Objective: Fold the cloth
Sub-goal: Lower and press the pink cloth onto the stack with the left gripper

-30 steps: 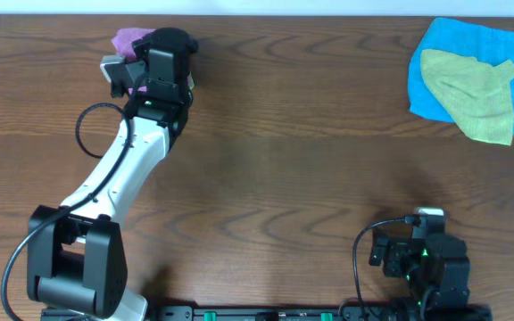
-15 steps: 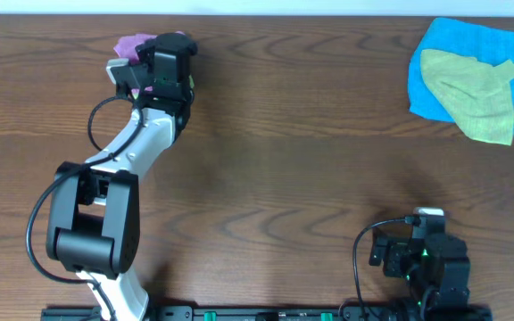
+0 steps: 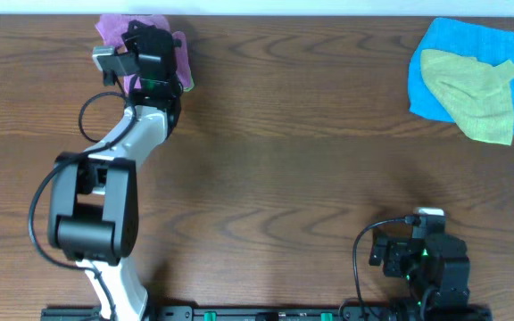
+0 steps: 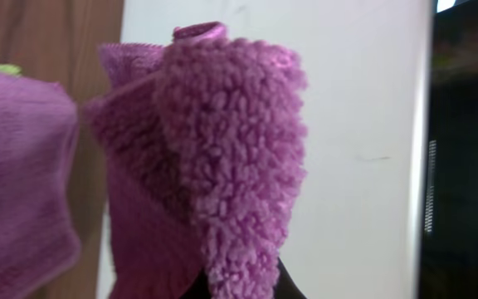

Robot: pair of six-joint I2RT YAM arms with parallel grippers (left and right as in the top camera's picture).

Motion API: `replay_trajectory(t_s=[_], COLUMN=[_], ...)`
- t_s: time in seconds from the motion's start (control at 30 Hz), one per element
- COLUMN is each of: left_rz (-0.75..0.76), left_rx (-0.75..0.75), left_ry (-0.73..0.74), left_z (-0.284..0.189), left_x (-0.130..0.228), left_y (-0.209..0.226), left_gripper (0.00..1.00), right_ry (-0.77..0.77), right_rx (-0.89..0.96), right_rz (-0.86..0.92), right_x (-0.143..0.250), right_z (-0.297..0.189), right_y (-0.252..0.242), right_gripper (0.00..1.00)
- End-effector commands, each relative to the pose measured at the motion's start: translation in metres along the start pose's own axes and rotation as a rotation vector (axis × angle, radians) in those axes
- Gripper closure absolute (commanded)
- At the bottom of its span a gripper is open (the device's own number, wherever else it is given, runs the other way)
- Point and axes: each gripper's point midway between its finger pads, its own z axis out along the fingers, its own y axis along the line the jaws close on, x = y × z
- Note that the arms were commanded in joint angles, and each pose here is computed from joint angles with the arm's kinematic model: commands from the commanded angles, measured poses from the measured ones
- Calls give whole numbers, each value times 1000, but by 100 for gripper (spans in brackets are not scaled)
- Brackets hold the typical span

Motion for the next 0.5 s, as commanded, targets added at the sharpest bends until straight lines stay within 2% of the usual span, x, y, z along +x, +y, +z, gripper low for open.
replay_trajectory(t_s=[0.0,0.33,0.47], left_rz=[20,41,68], left_rx=[9,42,-3], left_ry=[18,53,76], left_z=[14,44,44], left_x=[12,38,43], left_y=[0,-8,5], left_gripper=[94,94,94], right_ry=[-6,-6,-6], right_rx=[13,13,13], right_rz=[-7,-7,-7], right_x=[0,0,0], right_z=[0,0,0], right_y=[-2,-2,-2], right_gripper=[1,1,1])
